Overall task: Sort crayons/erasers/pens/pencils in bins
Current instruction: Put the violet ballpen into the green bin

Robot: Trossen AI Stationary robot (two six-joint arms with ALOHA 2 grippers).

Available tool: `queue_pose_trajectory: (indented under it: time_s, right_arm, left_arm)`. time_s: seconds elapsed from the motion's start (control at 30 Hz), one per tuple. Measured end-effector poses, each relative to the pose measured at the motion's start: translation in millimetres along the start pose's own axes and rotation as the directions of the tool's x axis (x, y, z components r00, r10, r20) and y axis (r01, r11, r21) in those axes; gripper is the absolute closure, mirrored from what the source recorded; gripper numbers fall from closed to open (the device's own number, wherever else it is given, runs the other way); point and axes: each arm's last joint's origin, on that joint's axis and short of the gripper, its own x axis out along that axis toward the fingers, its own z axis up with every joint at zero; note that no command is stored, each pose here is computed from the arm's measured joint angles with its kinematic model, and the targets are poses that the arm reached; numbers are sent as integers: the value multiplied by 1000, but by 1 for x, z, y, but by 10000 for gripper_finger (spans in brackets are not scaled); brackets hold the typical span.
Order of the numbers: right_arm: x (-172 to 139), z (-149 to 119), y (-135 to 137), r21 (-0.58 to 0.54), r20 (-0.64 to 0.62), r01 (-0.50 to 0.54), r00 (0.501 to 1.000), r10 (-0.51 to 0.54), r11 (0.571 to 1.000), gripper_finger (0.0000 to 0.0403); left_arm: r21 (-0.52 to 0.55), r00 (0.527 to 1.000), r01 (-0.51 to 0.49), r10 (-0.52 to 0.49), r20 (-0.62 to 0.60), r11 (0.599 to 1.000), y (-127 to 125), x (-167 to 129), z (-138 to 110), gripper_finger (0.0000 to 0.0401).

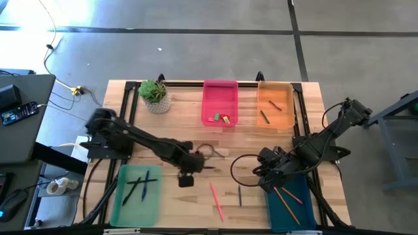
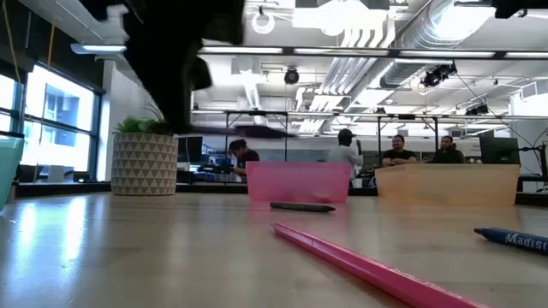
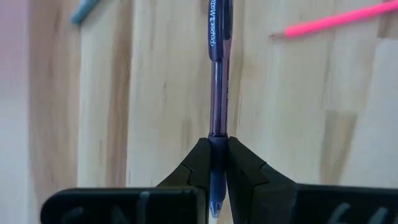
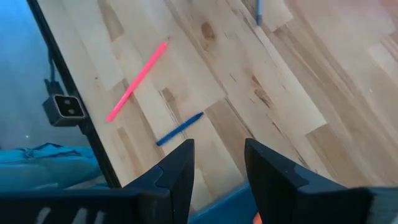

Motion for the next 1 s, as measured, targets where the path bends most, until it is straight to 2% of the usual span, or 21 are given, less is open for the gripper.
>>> queue_pose_trajectory:
  time_s: [0.17,0.33,0.43,0.67,0.73,0.8,0.87,1.0]
  right_arm:
    - [-1,9,-3,-2,29,-11,1000,11,1000,270]
    - [1,24,-8,-10,66,-15,998,16,1000,270]
    - [4,37,-11,-20,100,-28,995,29,999,270]
    - [9,66,-16,-57,180,-76,980,86,995,270]
    - [11,72,-18,-71,186,-84,978,96,994,270]
    - [14,81,-19,-74,219,-93,970,108,993,270]
    - [16,87,-23,-78,231,-79,968,95,994,270]
    - [22,103,-29,-95,269,-81,958,103,992,270]
  left_arm:
    - [-129,998,6,2,61,992,2,-32,-29,392]
    - [-266,991,39,-3,133,963,-1,-60,-58,392]
    - [-331,991,40,4,132,943,-4,-70,-79,392]
    - [-465,994,18,32,100,885,-18,-75,-124,391]
    - [-496,993,42,17,114,867,-26,-74,-131,391]
    - [-506,996,13,34,84,862,-30,-74,-143,391]
    - [-533,995,38,19,100,845,-37,-75,-149,391]
    - [-568,997,21,25,74,822,-46,-77,-166,391]
